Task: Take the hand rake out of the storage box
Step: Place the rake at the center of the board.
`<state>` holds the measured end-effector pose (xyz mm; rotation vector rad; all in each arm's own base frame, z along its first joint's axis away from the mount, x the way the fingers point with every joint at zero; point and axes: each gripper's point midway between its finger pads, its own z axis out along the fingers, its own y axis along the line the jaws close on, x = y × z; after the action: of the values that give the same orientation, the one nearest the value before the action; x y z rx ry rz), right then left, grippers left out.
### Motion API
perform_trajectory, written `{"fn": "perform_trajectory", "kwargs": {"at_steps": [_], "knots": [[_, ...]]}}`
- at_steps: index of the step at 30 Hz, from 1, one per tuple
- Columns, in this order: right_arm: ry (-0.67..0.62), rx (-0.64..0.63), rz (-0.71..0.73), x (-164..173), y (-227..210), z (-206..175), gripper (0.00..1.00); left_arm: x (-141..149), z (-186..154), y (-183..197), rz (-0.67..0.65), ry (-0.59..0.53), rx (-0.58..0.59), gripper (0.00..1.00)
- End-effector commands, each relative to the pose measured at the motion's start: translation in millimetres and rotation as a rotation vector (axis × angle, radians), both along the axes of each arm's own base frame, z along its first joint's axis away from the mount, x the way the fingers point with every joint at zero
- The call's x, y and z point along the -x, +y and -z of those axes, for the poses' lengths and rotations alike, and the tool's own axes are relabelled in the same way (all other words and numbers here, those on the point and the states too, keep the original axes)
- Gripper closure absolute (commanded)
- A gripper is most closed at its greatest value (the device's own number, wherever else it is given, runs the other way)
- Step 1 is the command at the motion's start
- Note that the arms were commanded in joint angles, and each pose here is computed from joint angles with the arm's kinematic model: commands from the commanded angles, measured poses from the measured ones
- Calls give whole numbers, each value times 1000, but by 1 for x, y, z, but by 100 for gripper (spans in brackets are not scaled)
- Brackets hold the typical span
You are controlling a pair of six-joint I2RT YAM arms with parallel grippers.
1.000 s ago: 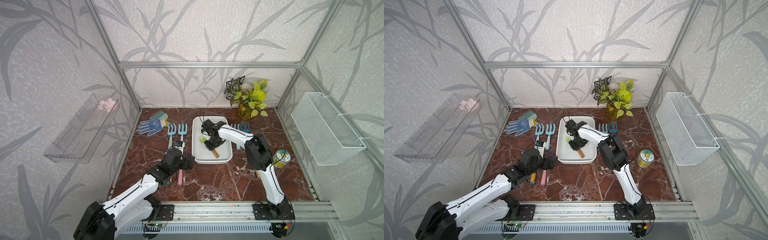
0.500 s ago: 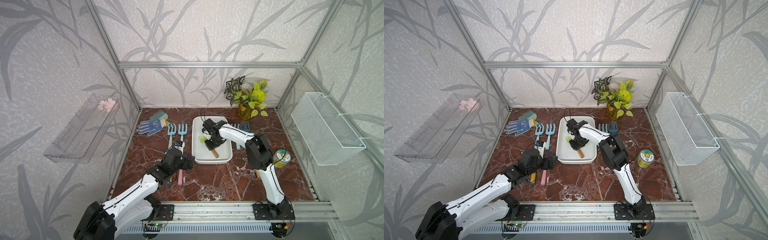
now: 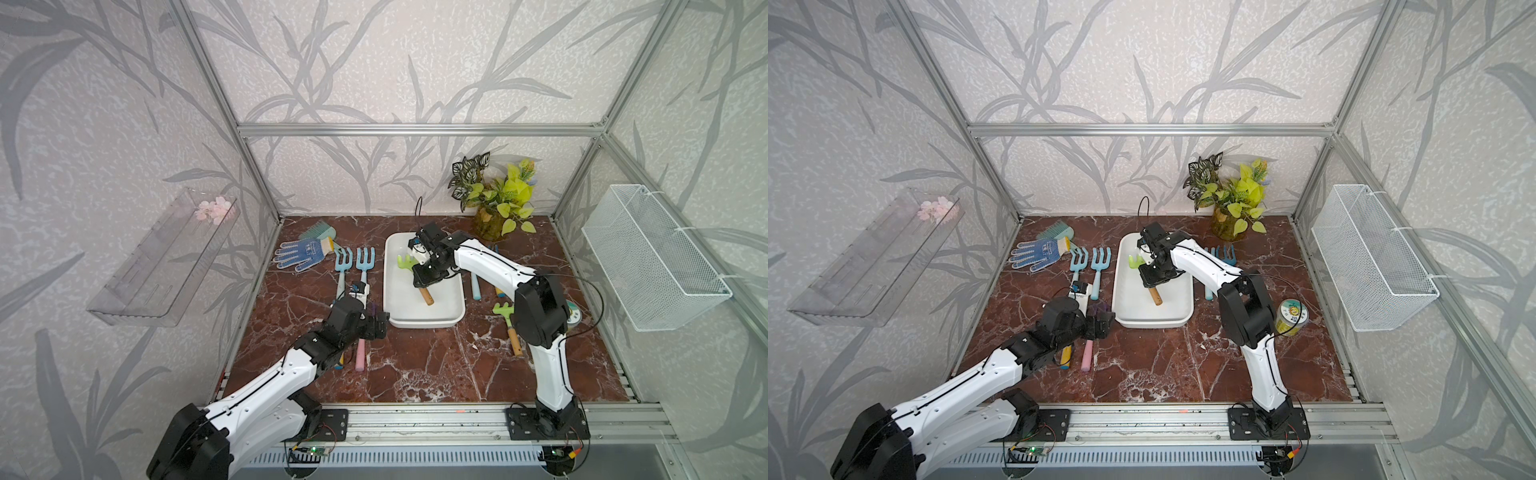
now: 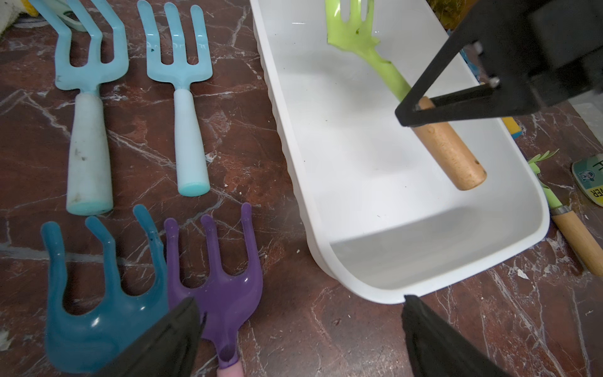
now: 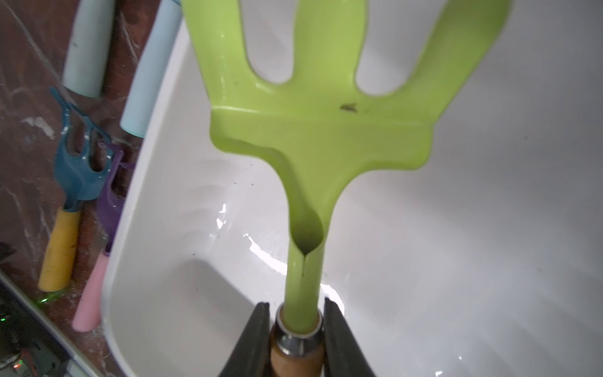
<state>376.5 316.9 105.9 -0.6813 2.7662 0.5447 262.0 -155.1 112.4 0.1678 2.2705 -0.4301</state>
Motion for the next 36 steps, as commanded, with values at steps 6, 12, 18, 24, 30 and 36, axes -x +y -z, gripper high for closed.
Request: {"fn": "perform_trajectory", "kwargs": {"at_steps": [6,12,18,24,30,36], "knots": [[-46,-169,46,13,-11,-62,95,-5,-12,0,-8,-34,13,3],[-58,-207,90,30,-37,-82,95,-6,-11,-2,-3,-24,11,3],[-121,-49,149,52,-85,-93,95,-6,-9,-4,5,-13,6,3],[-166,99,215,81,-135,-97,94,-7,-8,-6,16,-4,4,3],[-161,195,252,106,-169,-95,94,-8,-8,-6,13,-1,3,3],[-129,269,280,122,-189,-89,94,-7,-8,-5,10,-2,4,3]]}}
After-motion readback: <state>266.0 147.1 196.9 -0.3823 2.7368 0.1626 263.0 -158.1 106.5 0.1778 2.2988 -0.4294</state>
